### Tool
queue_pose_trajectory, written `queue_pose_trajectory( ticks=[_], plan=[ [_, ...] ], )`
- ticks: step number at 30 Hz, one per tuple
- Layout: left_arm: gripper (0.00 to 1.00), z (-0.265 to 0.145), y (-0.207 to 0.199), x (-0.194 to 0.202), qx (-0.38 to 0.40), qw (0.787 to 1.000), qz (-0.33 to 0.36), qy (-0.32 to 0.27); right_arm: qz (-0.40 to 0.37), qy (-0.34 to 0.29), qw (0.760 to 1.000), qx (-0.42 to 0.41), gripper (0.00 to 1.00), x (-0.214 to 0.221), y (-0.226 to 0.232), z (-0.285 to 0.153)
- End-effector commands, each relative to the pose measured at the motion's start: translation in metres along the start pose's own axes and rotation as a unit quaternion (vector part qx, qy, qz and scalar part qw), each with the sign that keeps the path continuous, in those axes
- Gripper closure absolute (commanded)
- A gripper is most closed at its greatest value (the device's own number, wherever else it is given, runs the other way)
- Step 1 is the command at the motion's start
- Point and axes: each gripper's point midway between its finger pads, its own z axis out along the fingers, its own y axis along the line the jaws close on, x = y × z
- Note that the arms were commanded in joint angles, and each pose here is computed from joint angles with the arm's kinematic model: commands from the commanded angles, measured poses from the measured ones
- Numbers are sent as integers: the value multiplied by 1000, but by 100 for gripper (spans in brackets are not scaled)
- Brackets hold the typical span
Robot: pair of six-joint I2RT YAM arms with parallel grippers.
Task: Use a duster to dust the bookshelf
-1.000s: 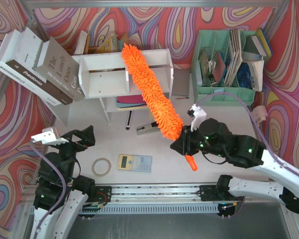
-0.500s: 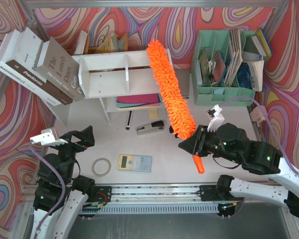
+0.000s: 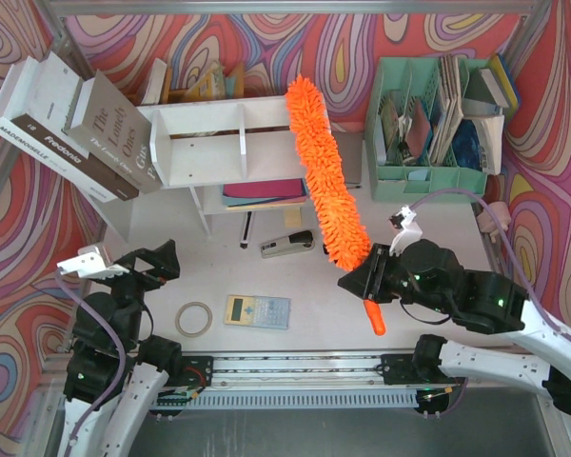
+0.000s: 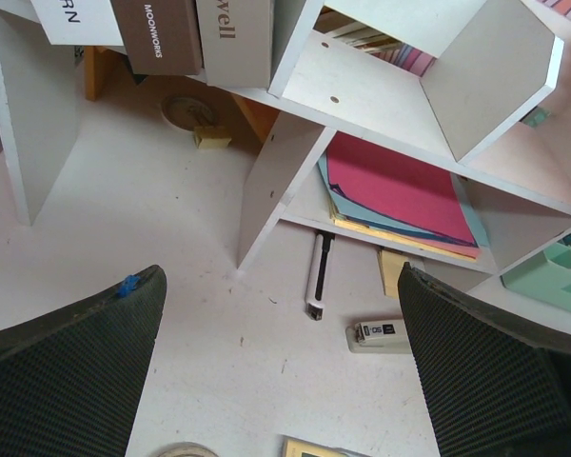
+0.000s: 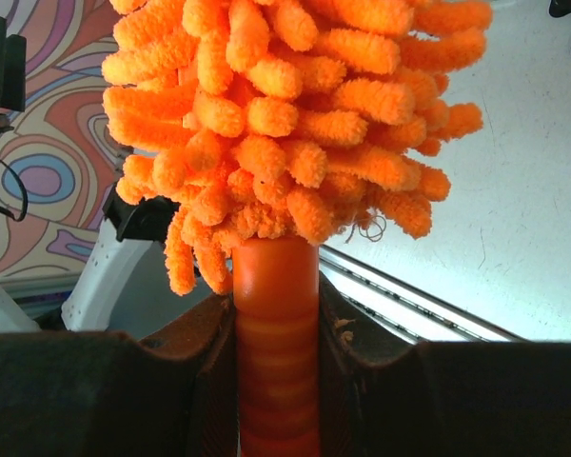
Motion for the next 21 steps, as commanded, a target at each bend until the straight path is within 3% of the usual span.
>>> queue_pose_trajectory(
  ticks=[1, 11, 21],
  plan=[
    [2, 1, 1, -3, -5, 1000, 7, -4, 21, -20, 999, 34, 100, -8, -7, 7],
    [2, 0, 1, -3, -3, 1000, 4, -5, -47, 3, 998, 33, 100, 22, 27, 32],
    [2, 0, -2, -4, 4, 1000, 3, -5, -44, 5, 997, 56, 100, 35, 23, 38]
  ],
)
